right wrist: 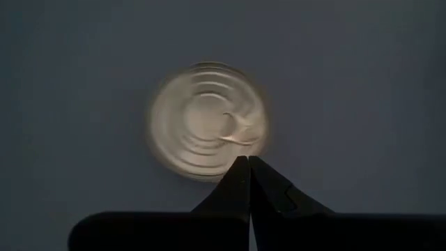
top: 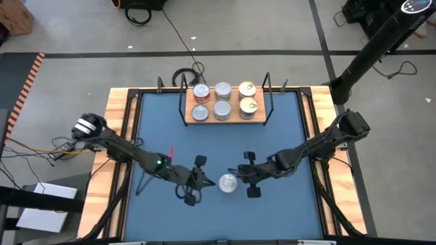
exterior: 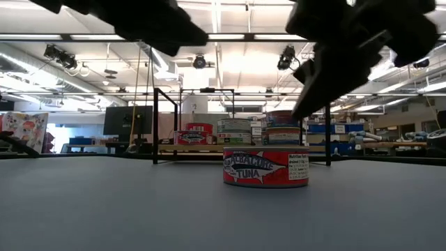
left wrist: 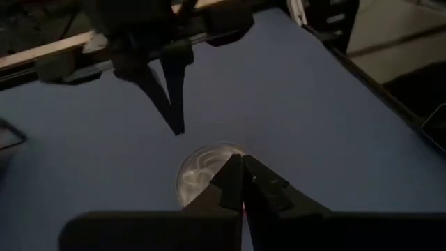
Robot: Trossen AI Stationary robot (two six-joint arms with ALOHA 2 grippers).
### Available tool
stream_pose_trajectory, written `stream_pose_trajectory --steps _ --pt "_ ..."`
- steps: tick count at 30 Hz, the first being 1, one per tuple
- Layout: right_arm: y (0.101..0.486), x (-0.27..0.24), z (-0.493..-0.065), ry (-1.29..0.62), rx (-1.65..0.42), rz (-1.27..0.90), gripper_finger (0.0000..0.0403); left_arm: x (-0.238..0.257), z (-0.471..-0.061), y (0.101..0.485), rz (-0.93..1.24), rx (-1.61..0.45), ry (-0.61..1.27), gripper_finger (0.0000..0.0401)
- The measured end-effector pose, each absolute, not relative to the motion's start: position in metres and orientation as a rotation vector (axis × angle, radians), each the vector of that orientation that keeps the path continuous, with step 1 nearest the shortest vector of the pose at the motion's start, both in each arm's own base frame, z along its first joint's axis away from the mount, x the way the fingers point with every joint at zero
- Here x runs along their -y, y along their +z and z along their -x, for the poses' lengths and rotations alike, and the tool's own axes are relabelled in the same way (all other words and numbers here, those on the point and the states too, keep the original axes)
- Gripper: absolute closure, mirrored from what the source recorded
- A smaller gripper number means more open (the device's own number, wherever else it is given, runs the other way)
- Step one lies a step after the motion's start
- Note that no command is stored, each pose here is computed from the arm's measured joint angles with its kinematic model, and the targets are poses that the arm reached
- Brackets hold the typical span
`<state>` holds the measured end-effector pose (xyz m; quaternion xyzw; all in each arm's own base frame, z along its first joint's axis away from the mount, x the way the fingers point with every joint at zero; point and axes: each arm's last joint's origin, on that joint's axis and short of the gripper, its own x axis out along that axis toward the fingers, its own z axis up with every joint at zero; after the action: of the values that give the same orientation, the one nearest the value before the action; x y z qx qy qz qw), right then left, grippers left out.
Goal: Stack canned seafood by type on shelf
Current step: Stack the red tuna can on top of the other red tuna can on the shelf
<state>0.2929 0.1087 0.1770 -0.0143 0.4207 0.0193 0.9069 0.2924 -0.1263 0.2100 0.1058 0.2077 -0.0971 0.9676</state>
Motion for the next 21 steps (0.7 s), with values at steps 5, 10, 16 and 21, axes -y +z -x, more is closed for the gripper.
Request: stream_pose_trajectory --steps 5,10,16,21 --pt "0.165 -0.125 -0.28 0.02 -0.831 -0.011 0.0397 0.139 -0.313 0.204 -0.226 -0.454 -0.257 0.0377" --pt "0.163 -0.137 -0.271 -0.045 -0.802 0.003 0.0396 0.145 -0.326 0.191 -0.255 -0.522 -0.281 0.0344" --pt "0.163 -0.144 -0.267 -0.042 -0.79 0.001 0.0396 0.151 -0.338 0.179 -0.316 -0.593 -0.294 0.0293" --pt "0.164 -0.144 -0.268 -0.044 -0.78 -0.007 0.0395 0.153 -0.343 0.165 -0.408 -0.665 -0.305 0.0271"
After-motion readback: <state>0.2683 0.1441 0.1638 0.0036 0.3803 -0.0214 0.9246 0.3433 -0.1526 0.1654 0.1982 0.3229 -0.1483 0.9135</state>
